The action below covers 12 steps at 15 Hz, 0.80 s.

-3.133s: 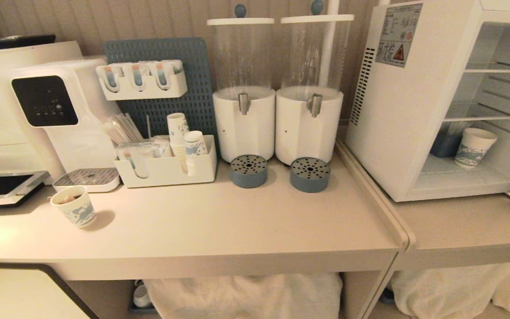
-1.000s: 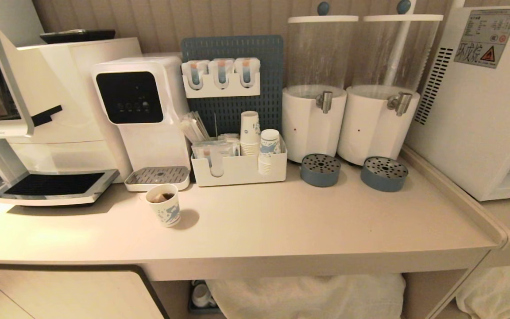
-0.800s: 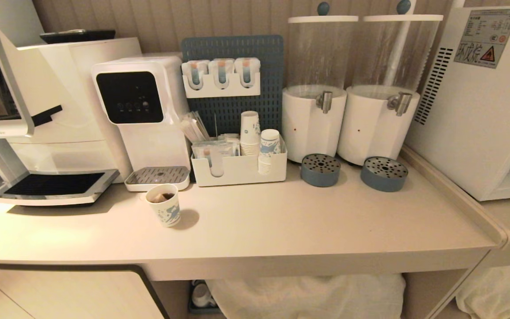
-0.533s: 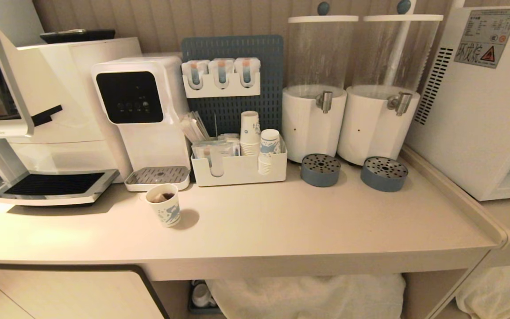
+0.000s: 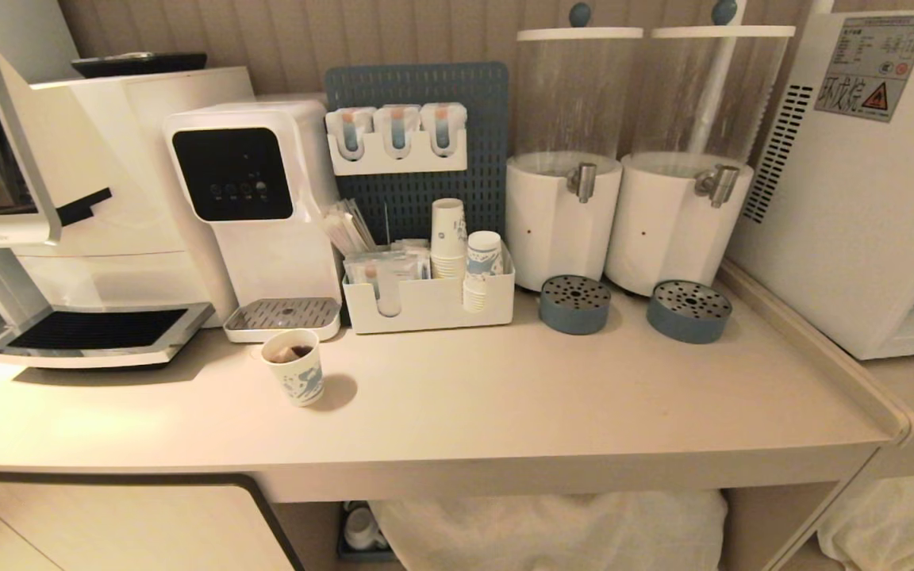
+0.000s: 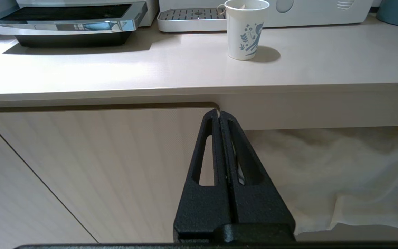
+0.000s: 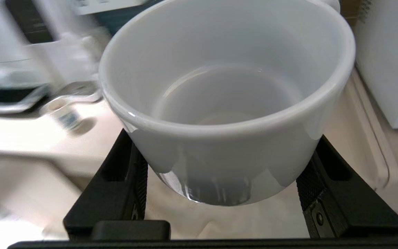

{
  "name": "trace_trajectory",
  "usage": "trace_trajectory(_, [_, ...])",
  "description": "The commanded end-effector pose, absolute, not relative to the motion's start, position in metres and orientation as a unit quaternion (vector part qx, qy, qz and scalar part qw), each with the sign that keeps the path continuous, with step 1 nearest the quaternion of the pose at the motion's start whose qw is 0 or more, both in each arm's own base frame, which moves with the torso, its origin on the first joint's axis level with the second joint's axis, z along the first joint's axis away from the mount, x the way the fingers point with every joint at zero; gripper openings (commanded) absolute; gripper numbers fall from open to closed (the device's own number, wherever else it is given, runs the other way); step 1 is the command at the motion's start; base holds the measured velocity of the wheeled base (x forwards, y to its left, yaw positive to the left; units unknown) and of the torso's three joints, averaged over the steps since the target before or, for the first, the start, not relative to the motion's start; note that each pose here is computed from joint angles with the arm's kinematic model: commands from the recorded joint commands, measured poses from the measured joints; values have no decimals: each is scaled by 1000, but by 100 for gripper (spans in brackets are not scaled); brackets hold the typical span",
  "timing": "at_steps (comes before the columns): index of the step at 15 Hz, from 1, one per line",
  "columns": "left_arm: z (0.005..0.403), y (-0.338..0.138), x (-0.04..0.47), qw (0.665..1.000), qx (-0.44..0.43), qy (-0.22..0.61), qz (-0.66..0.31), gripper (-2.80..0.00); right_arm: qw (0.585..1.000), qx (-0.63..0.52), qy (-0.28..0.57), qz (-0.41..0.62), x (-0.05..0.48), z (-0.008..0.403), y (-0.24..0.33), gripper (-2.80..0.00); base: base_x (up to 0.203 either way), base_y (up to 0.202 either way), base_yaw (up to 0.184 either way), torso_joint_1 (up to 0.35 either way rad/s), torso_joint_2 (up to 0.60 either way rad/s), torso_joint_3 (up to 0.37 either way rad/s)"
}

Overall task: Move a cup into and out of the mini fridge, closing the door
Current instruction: Place the ceramic cup on the table

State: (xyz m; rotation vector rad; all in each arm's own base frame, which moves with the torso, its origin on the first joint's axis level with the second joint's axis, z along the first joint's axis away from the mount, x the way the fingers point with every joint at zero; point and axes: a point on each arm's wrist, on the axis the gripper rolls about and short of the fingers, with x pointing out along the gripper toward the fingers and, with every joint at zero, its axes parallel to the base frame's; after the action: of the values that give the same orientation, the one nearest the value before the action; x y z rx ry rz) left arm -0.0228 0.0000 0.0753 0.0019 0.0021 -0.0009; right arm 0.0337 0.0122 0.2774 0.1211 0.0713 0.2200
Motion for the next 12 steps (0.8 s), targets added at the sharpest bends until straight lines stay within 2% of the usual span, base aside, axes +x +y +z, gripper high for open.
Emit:
trace_trajectory(1, [75, 0, -23, 1000, 1, 1, -1, -280, 993, 40, 86, 70, 84, 270, 35, -280, 0, 0, 0, 0, 0, 0])
trace_trajectory(3, [75, 0, -23, 1000, 1, 1, 0, -280, 992, 55, 89, 69, 113, 266, 29, -280, 0, 0, 0, 0, 0, 0])
trace_trajectory(4, [75, 0, -23, 1000, 1, 1, 0, -280, 987, 62, 102, 110, 125, 260, 24, -280, 0, 0, 0, 0, 0, 0])
trace_trajectory(6, [75, 0, -23, 1000, 1, 1, 0, -280, 972, 64, 129, 185, 155, 227, 16, -280, 0, 0, 0, 0, 0, 0])
trace_trajectory(12, [75, 0, -23, 1000, 1, 1, 0, -280, 949, 31, 104, 295, 235, 130, 9, -280, 0, 0, 0, 0, 0, 0])
